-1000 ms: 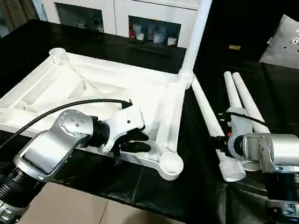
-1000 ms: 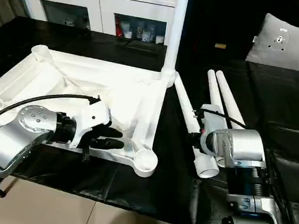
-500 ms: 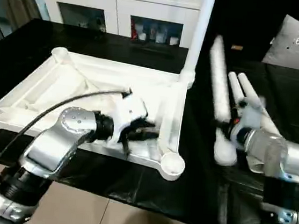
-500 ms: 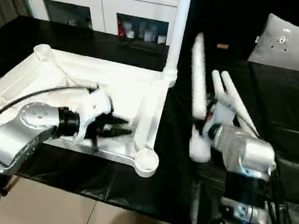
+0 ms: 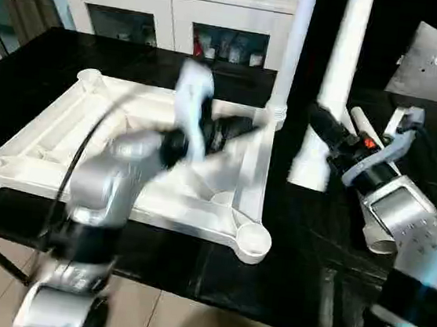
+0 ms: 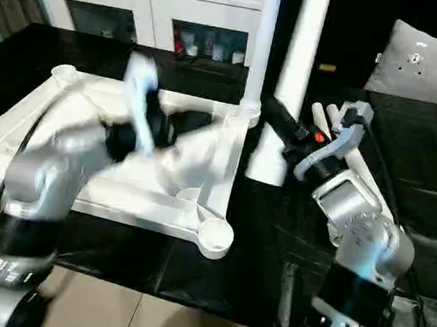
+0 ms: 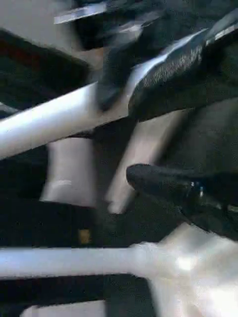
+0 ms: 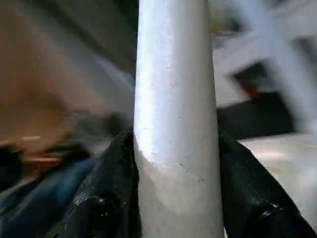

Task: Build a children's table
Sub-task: Pick table leg

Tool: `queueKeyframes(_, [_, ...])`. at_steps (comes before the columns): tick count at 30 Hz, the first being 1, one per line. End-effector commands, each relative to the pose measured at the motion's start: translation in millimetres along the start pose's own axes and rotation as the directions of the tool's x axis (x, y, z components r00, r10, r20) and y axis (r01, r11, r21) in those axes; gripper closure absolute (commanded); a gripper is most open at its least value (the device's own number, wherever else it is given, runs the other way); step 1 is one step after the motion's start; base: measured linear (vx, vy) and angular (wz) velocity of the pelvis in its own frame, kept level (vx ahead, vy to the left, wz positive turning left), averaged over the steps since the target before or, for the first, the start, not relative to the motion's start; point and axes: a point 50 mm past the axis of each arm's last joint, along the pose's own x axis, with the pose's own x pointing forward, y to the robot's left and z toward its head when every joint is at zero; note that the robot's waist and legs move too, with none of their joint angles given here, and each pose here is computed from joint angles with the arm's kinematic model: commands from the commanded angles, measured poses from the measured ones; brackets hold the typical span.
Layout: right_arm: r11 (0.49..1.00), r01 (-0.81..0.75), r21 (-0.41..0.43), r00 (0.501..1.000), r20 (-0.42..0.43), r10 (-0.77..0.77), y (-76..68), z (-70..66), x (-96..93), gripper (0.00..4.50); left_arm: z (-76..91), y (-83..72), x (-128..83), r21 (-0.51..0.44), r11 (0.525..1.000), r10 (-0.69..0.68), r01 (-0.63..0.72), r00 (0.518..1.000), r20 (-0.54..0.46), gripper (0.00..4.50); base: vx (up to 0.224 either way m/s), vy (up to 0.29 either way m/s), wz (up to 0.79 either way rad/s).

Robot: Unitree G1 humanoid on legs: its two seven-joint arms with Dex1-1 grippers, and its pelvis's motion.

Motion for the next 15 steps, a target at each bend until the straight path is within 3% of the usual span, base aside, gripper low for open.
queueKeyframes(1, [0.996, -0.087, 0.012, 0.996, 0.007, 0.087, 9.7, 2.1, -1.3, 2.66, 0.4, 3.5, -3, -0.078, 0.997, 0.013, -0.013, 1.000, 0.009, 2.34, 0.000, 0.000, 0.00])
queueKeyframes(3, [0.988, -0.154, 0.026, 0.988, -0.019, 0.155, 16.8, -3.3, -3.7, 2.66, 6.7, -6.0, 2, -0.169, 0.983, -0.053, 0.064, 0.997, 0.063, 2.22, 0.000, 0.000, 0.00])
queueKeyframes(7, [0.980, -0.196, 0.032, 0.979, -0.049, 0.197, 22.0, -8.7, -5.5, 2.66, 13.2, -18.1, 6, -0.238, 0.960, -0.121, 0.146, 0.986, 0.116, 1.86, 0.000, 0.000, 0.00])
queueKeyframes(13, [0.967, -0.251, 0.031, 0.962, -0.105, 0.253, 29.1, -14.2, -7.3, 2.66, 16.8, -29.5, 11, -0.278, 0.936, -0.183, 0.214, 0.974, 0.132, 1.42, 0.000, 0.000, 0.00])
queueKeyframes(14, [0.970, -0.245, 0.013, 0.962, -0.126, 0.244, 29.2, -16.3, -6.9, 2.66, 15.6, -30.0, 11, -0.277, 0.937, -0.184, 0.211, 0.975, 0.121, 1.42, 0.000, 0.000, 0.00])
queueKeyframes(15, [0.975, -0.211, -0.064, 0.964, -0.179, 0.197, 27.6, -21.4, -5.1, 2.66, 12.6, -30.6, 12, -0.264, 0.944, -0.179, 0.197, 0.980, 0.092, 1.17, 0.000, 0.000, 0.00])
